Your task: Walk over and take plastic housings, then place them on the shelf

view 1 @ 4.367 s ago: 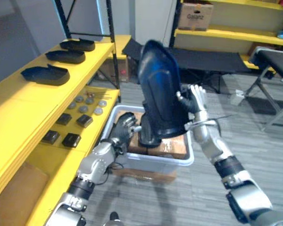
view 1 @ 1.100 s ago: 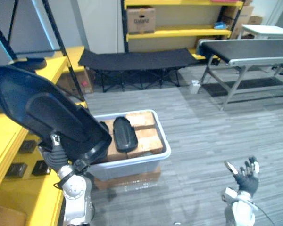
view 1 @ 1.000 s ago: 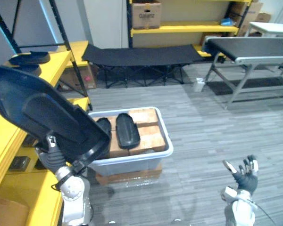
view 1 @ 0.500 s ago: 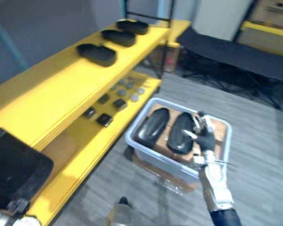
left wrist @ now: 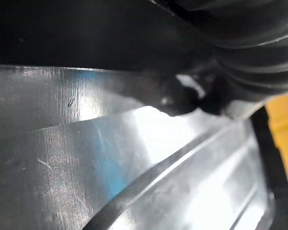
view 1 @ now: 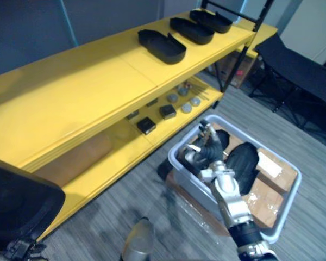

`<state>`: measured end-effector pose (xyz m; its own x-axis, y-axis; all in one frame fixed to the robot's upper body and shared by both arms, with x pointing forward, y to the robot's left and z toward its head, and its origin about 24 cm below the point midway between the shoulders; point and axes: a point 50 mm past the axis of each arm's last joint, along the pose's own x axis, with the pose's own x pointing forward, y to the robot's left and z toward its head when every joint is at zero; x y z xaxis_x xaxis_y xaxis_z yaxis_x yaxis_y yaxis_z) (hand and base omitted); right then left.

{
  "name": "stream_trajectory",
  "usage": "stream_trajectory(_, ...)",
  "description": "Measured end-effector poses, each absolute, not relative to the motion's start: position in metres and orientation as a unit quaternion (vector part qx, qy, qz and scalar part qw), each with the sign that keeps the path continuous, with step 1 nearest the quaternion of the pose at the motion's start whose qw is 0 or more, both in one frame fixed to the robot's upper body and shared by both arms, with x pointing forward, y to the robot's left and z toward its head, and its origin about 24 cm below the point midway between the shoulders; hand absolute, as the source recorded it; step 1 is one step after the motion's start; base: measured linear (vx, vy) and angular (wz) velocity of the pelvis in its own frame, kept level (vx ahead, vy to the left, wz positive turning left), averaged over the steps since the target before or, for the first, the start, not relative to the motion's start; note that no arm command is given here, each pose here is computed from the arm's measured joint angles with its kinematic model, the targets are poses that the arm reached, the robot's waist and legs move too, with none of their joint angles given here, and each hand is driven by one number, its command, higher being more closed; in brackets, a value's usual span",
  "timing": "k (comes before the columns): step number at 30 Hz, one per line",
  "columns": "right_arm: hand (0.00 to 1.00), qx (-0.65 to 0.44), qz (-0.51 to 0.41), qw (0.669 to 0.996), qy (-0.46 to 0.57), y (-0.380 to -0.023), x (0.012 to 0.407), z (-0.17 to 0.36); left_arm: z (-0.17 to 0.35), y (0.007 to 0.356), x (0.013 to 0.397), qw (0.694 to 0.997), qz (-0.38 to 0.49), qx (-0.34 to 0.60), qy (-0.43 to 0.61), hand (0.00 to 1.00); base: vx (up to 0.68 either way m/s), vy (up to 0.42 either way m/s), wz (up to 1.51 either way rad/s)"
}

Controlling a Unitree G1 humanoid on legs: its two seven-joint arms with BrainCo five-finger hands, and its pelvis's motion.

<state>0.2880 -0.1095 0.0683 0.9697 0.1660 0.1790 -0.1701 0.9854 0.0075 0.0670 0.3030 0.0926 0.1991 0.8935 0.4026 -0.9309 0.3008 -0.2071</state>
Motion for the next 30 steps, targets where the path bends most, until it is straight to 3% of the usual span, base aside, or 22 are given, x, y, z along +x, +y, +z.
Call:
stream_trajectory(6, 0.0, -0.008, 0.153, 0.984, -0.096, -0.087, 0.292, 0.073, 0.086, 0.31, 0.052, 0.741, 0.636, 0.061, -0.205, 1.0, -0.02, -0.049, 0.31)
stream_trajectory(11, 0.0, -0.025, 0.163, 0.981, -0.105, -0.084, 0.294, 0.077, 0.085, 0.313, 0.044, 0.743, 0.636, 0.053, -0.204, 1.0, 0.0, -0.054, 0.71)
stream_trajectory(15, 0.0, -0.041, 0.155, 0.983, -0.095, -0.09, 0.292, 0.072, 0.082, 0.308, 0.054, 0.778, 0.594, 0.024, -0.203, 1.0, 0.03, 0.043, 0.63)
stream_trajectory(16, 0.0, -0.041, 0.143, 0.986, -0.078, -0.096, 0.287, 0.061, 0.078, 0.299, 0.067, 0.805, 0.558, -0.003, -0.201, 1.0, 0.01, 0.074, 0.76)
stream_trajectory(21, 0.0, -0.049, 0.06, 0.995, -0.07, -0.131, 0.28, 0.051, 0.081, 0.268, 0.122, 0.867, 0.442, -0.062, -0.223, 1.0, -0.04, -0.036, 0.85)
stream_trajectory(24, 0.0, -0.082, 0.016, 0.992, -0.1, -0.158, 0.281, 0.059, 0.091, 0.258, 0.138, 0.886, 0.393, -0.044, -0.241, 1.0, -0.1, -0.021, 0.09)
stream_trajectory(30, 0.0, -0.096, 0.004, 0.988, -0.119, -0.17, 0.282, 0.066, 0.101, 0.259, 0.144, 0.893, 0.366, -0.025, -0.26, 1.0, -0.11, 0.017, -0.33)
